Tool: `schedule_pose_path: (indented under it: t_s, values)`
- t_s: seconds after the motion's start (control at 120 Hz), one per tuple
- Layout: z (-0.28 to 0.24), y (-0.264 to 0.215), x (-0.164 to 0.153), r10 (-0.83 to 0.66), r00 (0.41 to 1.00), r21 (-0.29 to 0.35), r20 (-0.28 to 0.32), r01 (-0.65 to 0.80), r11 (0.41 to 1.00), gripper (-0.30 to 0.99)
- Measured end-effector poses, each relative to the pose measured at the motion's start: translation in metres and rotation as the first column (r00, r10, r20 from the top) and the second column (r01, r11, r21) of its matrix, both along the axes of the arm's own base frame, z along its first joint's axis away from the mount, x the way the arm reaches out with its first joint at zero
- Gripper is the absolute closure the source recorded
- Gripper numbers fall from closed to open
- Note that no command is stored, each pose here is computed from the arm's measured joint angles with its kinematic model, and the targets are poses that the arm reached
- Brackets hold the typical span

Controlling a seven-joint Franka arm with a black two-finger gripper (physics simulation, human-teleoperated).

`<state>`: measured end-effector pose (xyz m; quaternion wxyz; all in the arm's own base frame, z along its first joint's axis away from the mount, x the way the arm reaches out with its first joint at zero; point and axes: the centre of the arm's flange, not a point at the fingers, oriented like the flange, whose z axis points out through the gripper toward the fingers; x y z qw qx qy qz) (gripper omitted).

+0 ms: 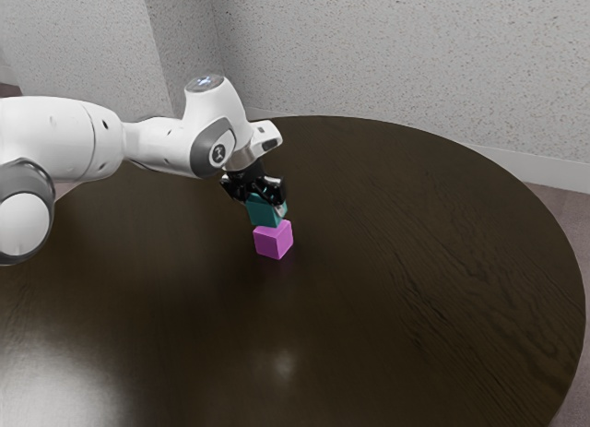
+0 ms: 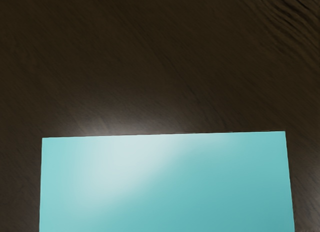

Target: Pick up the blue block with one arm, and put the blue block on the pink block with one arm

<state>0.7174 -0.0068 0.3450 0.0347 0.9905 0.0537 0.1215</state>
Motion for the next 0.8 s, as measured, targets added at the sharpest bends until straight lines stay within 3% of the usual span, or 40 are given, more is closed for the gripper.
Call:
schedule_pose_path:
  t_s: [0.433,0.667,0.733,0.8]
  values:
    - [-0.012,0.005,0.004,-0.101,0.995,0.024,-0.007,0.101,0.995,0.35]
    - [-0.009,0.000,0.004,-0.142,0.990,0.022,0.000,0.142,0.990,0.13]
    - [0.019,-0.010,0.002,-0.175,0.984,0.052,0.032,0.173,0.983,0.10]
    - [0.089,-0.014,-0.018,-0.196,0.976,0.097,0.097,0.187,0.978,0.07]
